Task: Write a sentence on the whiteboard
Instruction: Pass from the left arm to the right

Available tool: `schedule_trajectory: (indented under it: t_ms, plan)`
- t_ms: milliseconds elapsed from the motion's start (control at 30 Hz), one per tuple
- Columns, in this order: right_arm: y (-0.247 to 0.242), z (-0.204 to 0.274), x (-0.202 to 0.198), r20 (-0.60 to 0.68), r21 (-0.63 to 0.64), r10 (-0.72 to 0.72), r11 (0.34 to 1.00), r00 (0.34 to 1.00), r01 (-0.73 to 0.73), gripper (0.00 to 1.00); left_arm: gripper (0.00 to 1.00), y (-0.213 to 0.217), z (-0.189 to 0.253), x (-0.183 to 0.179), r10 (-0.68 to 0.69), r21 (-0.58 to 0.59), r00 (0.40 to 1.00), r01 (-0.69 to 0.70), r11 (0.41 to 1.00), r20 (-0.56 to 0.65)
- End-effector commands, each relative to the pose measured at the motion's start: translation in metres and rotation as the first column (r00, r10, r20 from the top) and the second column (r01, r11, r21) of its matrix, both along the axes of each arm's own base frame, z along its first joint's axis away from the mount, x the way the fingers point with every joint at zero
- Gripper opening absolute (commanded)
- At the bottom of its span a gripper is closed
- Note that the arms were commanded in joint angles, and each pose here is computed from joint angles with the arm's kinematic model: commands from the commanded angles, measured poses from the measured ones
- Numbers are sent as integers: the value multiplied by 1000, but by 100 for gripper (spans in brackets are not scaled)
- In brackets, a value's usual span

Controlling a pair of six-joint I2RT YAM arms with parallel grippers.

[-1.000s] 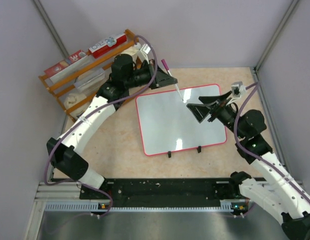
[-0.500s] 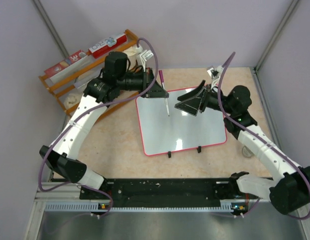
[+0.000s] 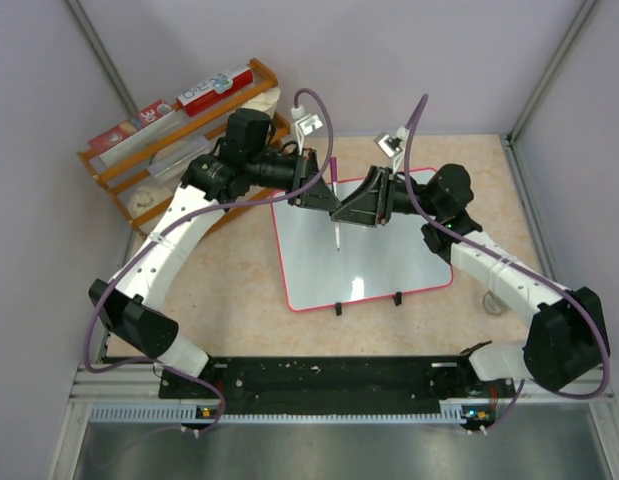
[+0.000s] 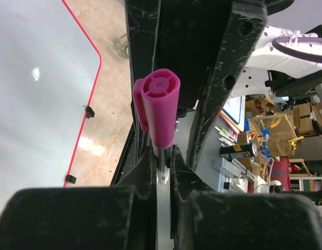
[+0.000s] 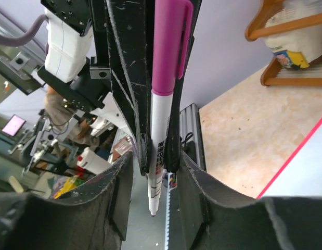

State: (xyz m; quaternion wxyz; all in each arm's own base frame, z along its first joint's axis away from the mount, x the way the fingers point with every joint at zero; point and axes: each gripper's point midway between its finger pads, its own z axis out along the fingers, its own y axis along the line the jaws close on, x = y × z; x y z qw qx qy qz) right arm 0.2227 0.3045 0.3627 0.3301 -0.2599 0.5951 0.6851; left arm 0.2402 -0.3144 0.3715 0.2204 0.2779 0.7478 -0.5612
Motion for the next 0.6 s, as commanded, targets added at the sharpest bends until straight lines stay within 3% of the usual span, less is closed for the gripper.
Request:
schedule_trajectory:
  t_ms: [0, 133, 200, 333, 500, 567]
  plan:
    - [7, 28, -17, 75, 42, 103, 993, 992, -106, 36, 0, -2, 15, 0, -22, -33, 998, 24, 999, 60]
    - [10, 27, -25, 80, 38, 153, 987, 985, -156, 34, 0, -3, 16, 2, -17, -35, 998, 19, 999, 62]
    - [10, 25, -26, 76, 32, 164, 986, 984, -166, 28, 0, -4, 17, 3, -18, -36, 998, 21, 999, 63]
    - [9, 23, -30, 78, 29, 191, 981, 979, -193, 0, 0, -3, 17, 6, 4, -30, 997, -2, 1000, 77]
    - [7, 23, -34, 96, 47, 199, 978, 975, -204, 0, 0, 2, 27, 13, 65, -31, 990, -61, 998, 124]
    - [7, 23, -35, 89, 51, 197, 978, 976, -202, 0, 5, 7, 34, 18, 107, -37, 982, -103, 994, 152]
